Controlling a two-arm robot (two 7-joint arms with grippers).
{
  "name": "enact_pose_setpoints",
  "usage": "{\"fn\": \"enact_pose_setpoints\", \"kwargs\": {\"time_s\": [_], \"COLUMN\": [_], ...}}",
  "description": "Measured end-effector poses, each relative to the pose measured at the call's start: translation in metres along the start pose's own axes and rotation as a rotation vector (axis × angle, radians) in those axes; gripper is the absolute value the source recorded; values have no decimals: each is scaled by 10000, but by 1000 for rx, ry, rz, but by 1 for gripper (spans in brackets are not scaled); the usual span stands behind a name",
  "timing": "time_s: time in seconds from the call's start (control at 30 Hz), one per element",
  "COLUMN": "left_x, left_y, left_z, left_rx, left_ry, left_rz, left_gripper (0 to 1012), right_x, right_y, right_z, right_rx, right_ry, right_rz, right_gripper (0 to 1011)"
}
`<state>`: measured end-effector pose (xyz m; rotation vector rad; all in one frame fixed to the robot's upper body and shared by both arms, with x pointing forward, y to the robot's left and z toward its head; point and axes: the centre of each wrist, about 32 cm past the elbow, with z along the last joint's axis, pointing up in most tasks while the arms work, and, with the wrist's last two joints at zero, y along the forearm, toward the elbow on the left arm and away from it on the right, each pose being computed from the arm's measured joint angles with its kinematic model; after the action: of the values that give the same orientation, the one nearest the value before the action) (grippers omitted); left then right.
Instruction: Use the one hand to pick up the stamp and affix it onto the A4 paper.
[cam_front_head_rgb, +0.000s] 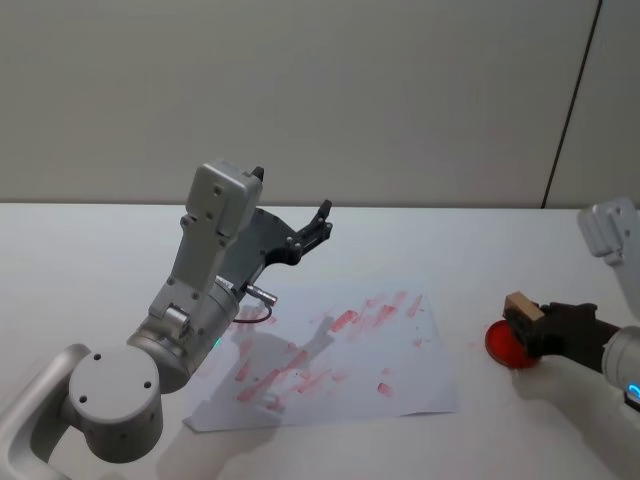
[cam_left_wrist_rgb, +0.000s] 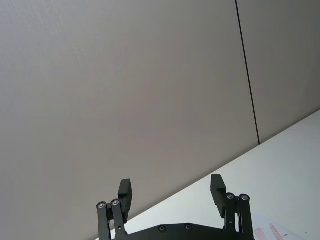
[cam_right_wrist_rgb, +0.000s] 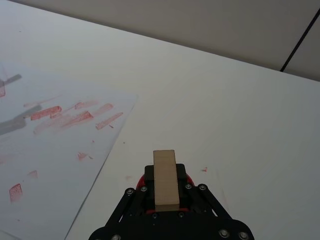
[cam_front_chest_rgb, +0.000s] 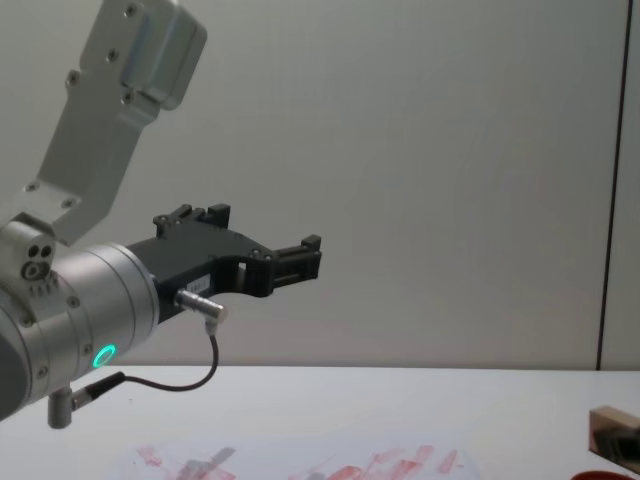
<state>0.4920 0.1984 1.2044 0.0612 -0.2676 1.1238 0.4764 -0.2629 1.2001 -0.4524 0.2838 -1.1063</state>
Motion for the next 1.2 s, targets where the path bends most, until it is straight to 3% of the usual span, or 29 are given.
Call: {"fn": "enact_pose_setpoints", "kwargs": {"time_s": [0.37,0.5,0.9,1.2], "left_x": [0,0,0,0], "left_y": [0,0,0,0], "left_z": [0,0,0,0], "left_rx": [0,0,0,0], "left_ry": [0,0,0,0], "left_rz": [0,0,0,0], "left_gripper": [1002,1003,1002,1003], "right_x": [-1,-3,-9,-11], "right_y": [-4,-2,2,4], "right_z": [-51,-56,-67,-73], "right_rx": [-24,-26,-31,-34], "right_ry": [-2,-3,-5,-6], "right_rz": [-18,-21,-26,-27], "right_gripper": [218,271,700,932]}}
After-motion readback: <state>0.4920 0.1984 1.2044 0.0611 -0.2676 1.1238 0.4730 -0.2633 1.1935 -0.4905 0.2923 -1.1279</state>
